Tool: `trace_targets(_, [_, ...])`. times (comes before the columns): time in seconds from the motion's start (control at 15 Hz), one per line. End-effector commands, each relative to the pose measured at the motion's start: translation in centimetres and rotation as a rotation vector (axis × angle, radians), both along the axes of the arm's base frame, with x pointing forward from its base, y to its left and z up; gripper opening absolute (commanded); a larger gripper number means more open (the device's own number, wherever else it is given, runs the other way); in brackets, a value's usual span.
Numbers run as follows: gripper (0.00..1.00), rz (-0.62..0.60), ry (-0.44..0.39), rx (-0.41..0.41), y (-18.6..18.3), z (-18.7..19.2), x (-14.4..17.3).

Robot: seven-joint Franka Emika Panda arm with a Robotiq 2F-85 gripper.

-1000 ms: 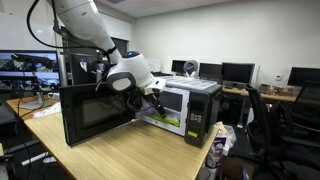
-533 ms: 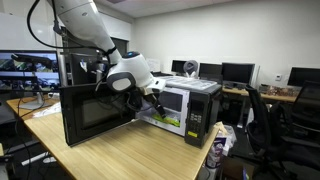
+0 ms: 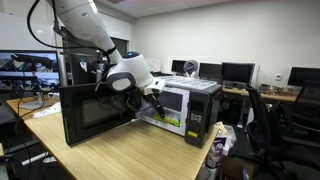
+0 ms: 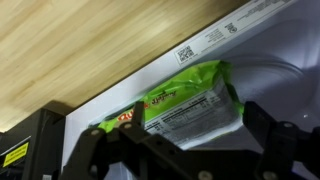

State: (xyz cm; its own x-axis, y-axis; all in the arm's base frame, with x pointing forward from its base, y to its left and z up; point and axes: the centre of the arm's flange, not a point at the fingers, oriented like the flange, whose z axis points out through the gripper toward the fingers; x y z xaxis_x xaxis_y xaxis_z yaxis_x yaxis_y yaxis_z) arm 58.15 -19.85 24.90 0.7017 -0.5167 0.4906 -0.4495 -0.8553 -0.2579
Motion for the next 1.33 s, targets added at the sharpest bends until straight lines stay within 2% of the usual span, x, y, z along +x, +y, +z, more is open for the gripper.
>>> trace_targets(0.0, [1.0, -0.002, 0.003, 0.0, -0.1, -0.1, -0.1])
trace_targets(0.4, [1.0, 0.02, -0.008, -0.026, -0.8, -0.5, 0.0])
trace_targets(0.87, [1.0, -0.016, 0.004, -0.06, -3.7, -2.1, 0.4])
trace_targets(1.13, [1.0, 0.078, -0.016, -0.1, -3.2, -1.8, 1.1])
trace_targets(1.2, [1.0, 0.028, 0.007, -0.066, -3.2, -1.6, 0.8])
trace_targets(1.27, [1.0, 0.049, 0.002, -0.076, -2.9, -1.5, 1.1])
